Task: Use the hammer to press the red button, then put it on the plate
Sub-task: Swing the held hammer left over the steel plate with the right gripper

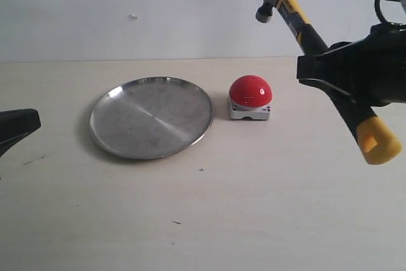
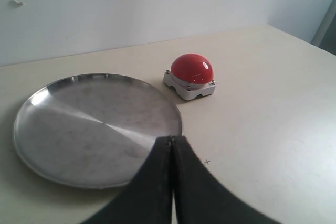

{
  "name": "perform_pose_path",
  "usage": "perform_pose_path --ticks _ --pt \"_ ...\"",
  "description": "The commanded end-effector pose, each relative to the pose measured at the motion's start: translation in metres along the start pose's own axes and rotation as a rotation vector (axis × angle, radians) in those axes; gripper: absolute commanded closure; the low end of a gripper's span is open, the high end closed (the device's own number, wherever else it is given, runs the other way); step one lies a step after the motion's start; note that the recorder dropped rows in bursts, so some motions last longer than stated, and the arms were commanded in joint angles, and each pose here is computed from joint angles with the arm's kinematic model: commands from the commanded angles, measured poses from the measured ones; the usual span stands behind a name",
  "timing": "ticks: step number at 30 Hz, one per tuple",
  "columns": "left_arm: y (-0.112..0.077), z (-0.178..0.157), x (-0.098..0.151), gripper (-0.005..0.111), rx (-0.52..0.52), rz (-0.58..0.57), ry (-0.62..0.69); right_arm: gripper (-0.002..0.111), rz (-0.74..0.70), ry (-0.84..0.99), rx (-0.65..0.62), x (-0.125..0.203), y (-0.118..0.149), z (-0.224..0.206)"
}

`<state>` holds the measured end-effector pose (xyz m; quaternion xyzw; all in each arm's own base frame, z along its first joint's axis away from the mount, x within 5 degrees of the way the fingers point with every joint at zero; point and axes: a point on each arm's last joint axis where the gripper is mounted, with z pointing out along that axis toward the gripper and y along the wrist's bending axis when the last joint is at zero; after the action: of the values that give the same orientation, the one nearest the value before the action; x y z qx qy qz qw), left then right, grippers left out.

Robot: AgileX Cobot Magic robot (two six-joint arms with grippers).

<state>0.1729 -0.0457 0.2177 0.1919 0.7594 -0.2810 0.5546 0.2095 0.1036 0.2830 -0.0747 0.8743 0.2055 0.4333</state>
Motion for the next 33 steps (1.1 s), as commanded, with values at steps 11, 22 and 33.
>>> perform_pose_path --ticks 11,22,33 --pt "-0.001 -0.001 0.001 0.107 -0.001 0.000 -0.003 0.108 -0.051 -0.201 -0.171 -0.013 0.062 0.033" --pt "-0.001 -0.001 0.001 0.107 -0.001 0.000 -0.003 0.108 -0.020 0.015 -0.248 -0.055 0.101 0.064" --pt "-0.001 -0.001 0.001 0.107 -0.001 0.000 -0.003 0.108 -0.156 0.076 -0.466 -0.045 0.122 0.090"
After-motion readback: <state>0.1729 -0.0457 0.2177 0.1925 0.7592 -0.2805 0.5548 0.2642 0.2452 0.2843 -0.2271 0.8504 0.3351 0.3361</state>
